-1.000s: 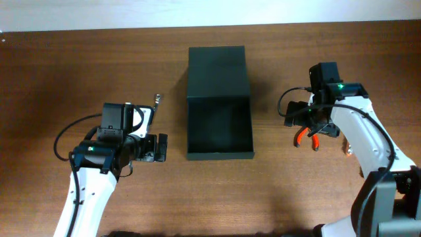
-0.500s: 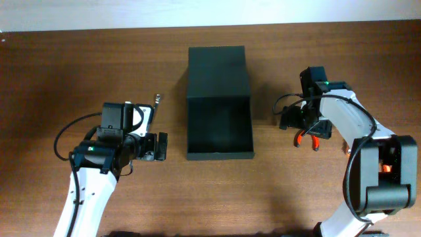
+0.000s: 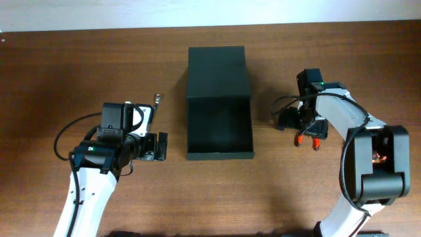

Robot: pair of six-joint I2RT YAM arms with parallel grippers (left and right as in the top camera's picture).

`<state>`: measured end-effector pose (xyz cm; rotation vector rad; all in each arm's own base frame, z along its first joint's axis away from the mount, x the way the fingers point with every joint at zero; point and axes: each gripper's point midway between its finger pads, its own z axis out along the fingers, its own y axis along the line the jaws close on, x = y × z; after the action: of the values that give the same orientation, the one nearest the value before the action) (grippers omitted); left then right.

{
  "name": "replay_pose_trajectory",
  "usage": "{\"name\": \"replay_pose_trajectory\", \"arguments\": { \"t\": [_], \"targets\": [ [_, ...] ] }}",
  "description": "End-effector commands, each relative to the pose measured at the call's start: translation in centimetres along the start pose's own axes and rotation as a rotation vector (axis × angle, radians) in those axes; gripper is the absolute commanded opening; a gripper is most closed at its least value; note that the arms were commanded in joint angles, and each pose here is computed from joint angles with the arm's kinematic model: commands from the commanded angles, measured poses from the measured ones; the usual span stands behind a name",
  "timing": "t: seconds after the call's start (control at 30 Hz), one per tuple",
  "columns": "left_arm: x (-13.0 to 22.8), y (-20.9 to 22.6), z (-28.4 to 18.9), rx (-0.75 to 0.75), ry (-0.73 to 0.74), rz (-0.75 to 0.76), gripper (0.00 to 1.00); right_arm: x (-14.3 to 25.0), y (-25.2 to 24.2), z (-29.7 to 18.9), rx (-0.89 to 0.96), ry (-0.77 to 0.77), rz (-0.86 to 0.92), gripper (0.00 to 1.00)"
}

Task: Pack container
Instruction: 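Lower the right gripper and grasp the red-handled pliers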

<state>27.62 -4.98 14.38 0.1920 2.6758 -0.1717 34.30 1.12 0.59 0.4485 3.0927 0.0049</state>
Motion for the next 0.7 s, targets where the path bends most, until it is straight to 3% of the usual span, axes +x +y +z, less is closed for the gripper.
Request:
{"name": "replay_pose_trajectory", "arguments": {
  "t": [0.0, 0.67],
  "targets": [
    [-1.0, -0.2, -0.6, 0.013, -0.029, 0.004, 0.99, -0.2, 0.5, 0.2, -0.016, -0.001, 0.008, 0.99],
    [-1.0, -0.2, -0.6, 0.012, -0.032, 0.005, 0.99, 0.5, 0.3, 1.9, -0.018, -0.008, 0.004, 0.99]
  ]
}}
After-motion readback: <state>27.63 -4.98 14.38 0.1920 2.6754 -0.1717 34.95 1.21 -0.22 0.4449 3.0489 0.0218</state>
